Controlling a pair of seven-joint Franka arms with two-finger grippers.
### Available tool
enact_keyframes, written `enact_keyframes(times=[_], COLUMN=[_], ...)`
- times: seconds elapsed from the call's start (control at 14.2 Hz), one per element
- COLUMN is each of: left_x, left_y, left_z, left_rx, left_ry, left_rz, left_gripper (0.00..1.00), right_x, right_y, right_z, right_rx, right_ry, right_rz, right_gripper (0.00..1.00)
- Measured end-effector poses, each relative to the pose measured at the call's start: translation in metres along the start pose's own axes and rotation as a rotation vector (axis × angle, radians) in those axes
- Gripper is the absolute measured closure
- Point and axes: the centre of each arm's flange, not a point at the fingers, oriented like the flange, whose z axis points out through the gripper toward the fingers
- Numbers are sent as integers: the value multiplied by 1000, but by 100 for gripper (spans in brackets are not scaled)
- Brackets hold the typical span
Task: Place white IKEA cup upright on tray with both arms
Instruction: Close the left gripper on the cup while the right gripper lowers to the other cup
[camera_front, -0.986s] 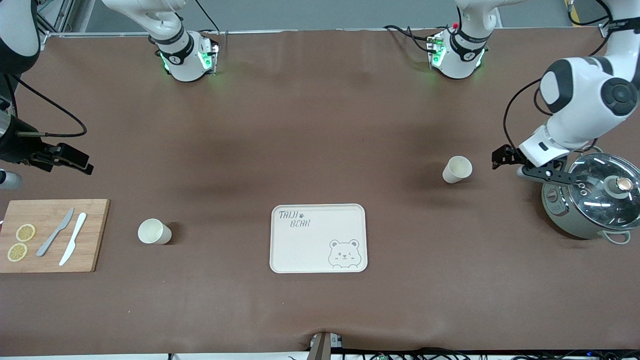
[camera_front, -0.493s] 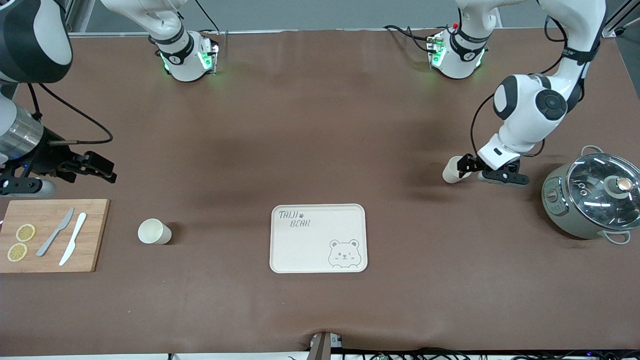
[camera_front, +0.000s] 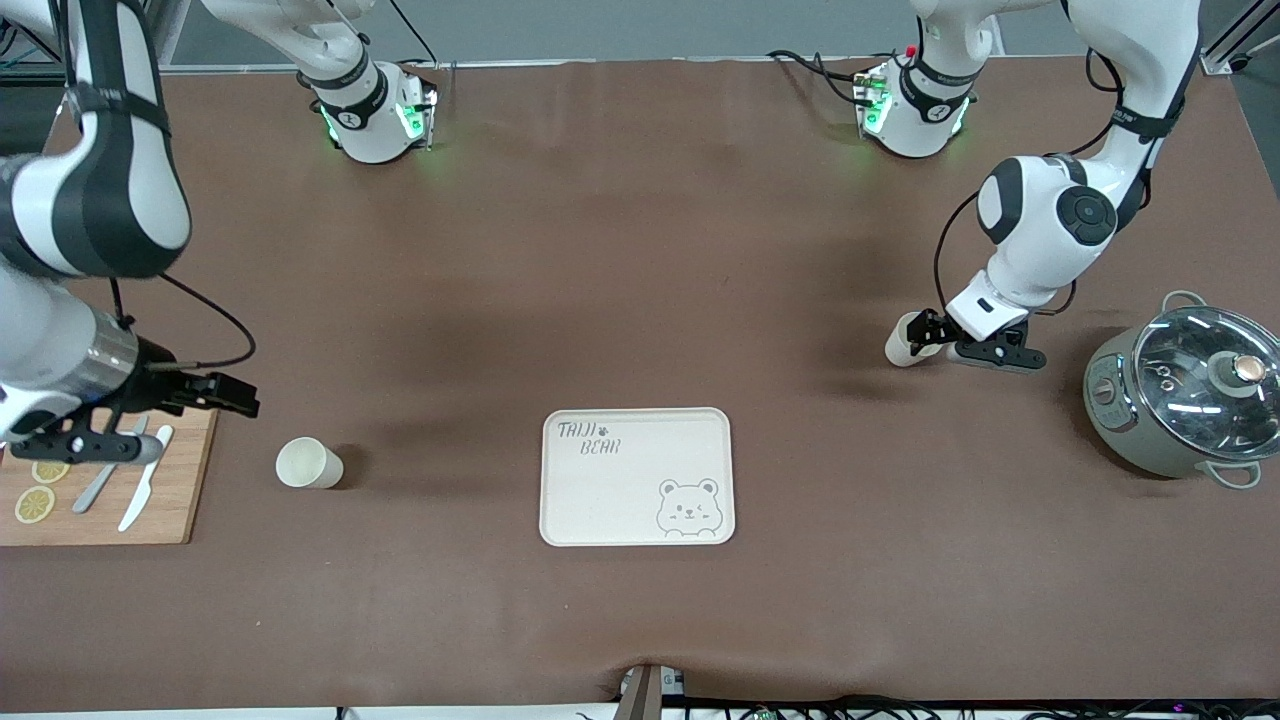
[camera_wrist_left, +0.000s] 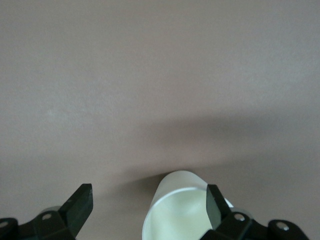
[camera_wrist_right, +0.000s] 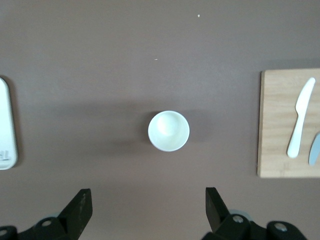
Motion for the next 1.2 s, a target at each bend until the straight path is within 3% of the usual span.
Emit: enact_keyframes(times=[0.14, 0.42, 0.85, 1.2], left_x=[-4, -8, -24, -31], left_y=[0, 0, -4, -3], left_z=[0, 0, 6, 15], left_rx=[3, 8, 11, 5], left_ry=[5, 23, -4, -27], left_rz=[0, 0, -8, -1], left_gripper=[0, 0, 0, 0], right_x=[12, 24, 39, 41], right_y=[25, 76, 76, 75], right_z=[22, 74, 148, 161], right_rx=[-5, -7, -11, -10], right_ry=[24, 12, 15, 5], right_rz=[-26, -64, -77, -79], right_gripper=[0, 0, 0, 0])
